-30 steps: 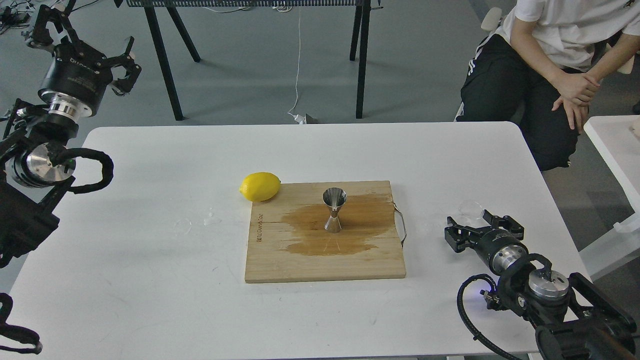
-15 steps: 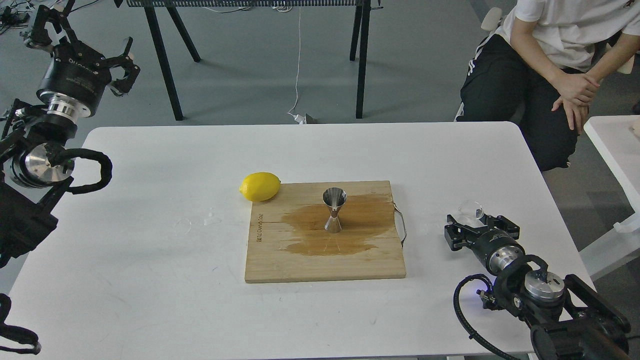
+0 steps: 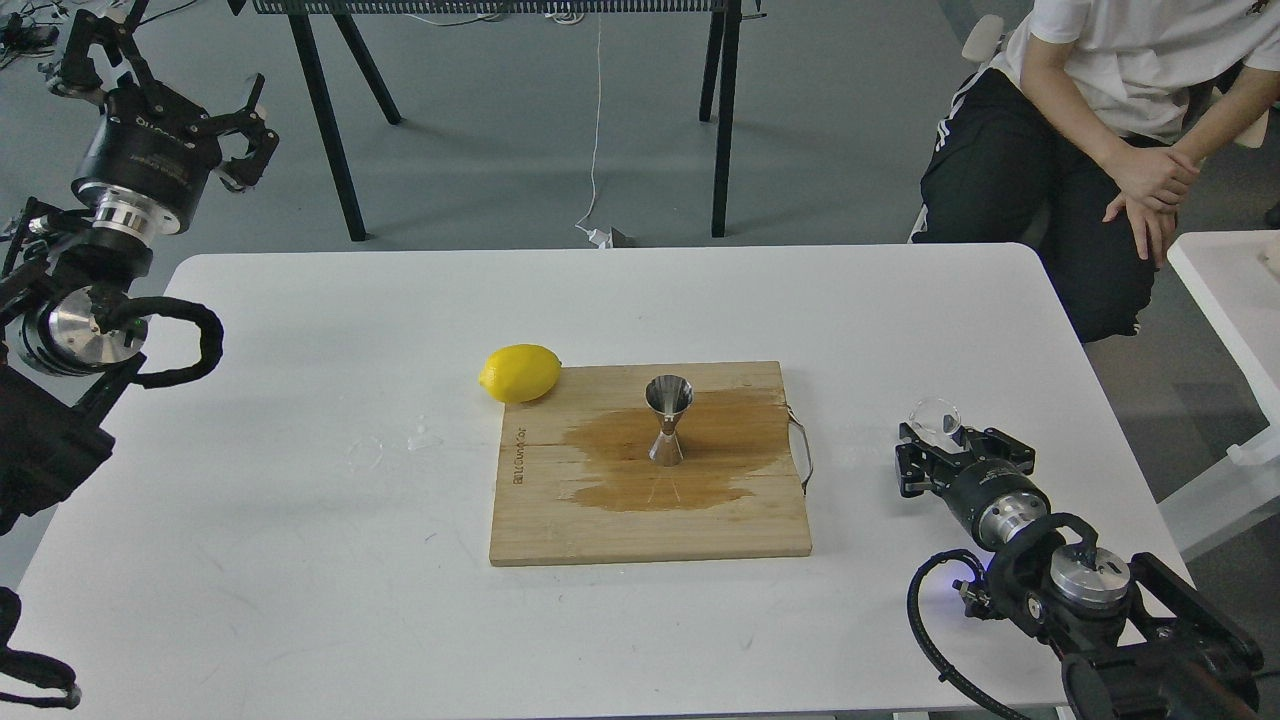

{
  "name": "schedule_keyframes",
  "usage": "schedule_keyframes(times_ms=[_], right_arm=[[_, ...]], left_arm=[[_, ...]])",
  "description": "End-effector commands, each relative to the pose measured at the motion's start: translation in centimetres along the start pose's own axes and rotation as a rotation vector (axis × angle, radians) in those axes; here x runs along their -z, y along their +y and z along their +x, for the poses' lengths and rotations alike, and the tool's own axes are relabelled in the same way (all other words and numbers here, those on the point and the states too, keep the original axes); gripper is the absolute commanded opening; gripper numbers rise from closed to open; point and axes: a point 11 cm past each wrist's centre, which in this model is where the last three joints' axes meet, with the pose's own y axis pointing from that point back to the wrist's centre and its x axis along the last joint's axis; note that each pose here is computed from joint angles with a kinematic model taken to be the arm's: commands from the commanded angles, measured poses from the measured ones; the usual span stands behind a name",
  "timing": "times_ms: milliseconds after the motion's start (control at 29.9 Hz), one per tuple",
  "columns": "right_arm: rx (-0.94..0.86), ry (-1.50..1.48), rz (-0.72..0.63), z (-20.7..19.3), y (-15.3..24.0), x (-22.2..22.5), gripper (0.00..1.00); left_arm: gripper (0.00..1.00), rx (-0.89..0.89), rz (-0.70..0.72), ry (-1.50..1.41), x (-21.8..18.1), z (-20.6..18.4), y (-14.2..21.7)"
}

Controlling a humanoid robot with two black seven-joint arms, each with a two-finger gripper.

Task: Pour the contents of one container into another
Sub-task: 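Move the right gripper toward the small clear glass cup, then grasp the clear glass cup with the right gripper and lift it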

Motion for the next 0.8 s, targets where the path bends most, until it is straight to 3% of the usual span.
schedule_keyframes(times_ms=[0,368,768], right_arm=[[0.011,-0.009,-0.018,-0.1,0.3,-0.5,0.24],[0.186,0.059,-0.13,-5.9,2.5,-2.5,0.2],[0.269,0.394,-0.19,-11.1,3.5,-5.9,0.2]], left_arm=[[1.0,-0.001,0.0,-0.001,0.0,0.0,0.0],[1.0,-0.005,-0.008,-0.013,-0.7,0.4,0.1],[1.0,-0.005,-0.008,-0.016,-0.9,0.4,0.1]])
